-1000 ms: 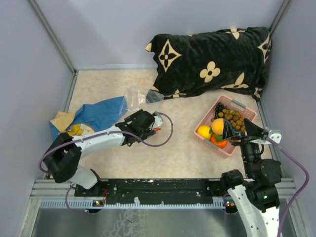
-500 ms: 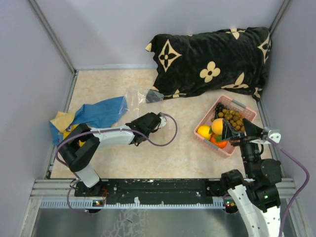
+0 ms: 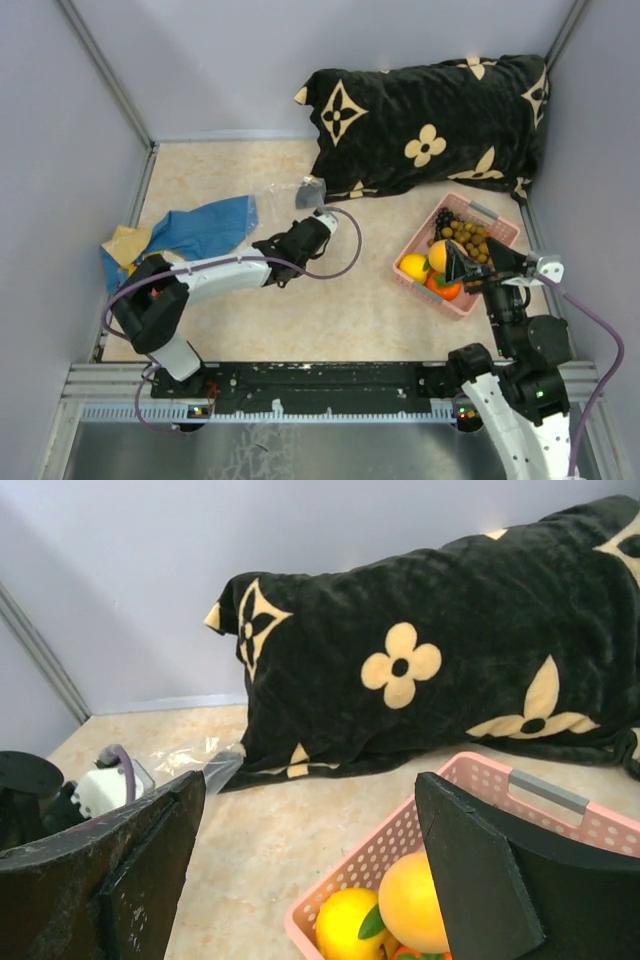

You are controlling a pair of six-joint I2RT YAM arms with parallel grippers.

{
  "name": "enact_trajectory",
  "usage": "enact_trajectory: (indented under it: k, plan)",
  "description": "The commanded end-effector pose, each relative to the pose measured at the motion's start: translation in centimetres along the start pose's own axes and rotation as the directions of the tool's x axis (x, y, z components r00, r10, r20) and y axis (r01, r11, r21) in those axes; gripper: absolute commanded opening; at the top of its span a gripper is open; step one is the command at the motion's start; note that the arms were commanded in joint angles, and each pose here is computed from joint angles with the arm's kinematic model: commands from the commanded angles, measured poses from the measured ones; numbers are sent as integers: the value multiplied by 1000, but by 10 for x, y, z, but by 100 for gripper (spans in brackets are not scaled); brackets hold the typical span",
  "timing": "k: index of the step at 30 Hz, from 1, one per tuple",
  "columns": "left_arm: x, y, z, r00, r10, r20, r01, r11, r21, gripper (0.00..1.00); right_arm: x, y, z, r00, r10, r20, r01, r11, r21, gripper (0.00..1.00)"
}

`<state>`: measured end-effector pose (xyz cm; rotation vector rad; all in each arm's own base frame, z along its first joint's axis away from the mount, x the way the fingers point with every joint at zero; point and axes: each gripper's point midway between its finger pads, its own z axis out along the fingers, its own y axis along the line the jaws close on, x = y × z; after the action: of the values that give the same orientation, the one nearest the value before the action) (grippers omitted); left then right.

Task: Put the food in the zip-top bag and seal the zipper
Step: Pick up the zipper food storage bag at the center of the board.

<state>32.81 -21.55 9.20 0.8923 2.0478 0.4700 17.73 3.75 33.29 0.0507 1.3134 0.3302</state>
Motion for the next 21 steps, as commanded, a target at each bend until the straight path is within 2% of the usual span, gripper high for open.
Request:
enact_trajectory:
  k: [1, 7, 10, 14, 21]
  plan:
    - [-21, 16, -27, 958, -284, 47, 285, 959, -9, 0, -23, 14, 9, 1000, -24, 14, 25, 998, -57, 86]
    - [-45, 15, -55, 839, -538, 83, 528, 841, 120, 0, 3, 35, 31, 993, -28, -110, 11, 988, -157, 86]
    - [-51, 23, -63, 771, -633, 73, 625, 774, 105, 0, 17, 52, 42, 988, -21, -154, -17, 971, -239, 86]
    - [-58, 32, -75, 716, -697, 33, 693, 716, 85, 0, 27, 71, 53, 985, 1, -175, -60, 941, -333, 86]
    - [-77, 46, -101, 638, -770, -2, 765, 634, 114, 0, 47, 92, 76, 969, 58, -240, -155, 900, -407, 86]
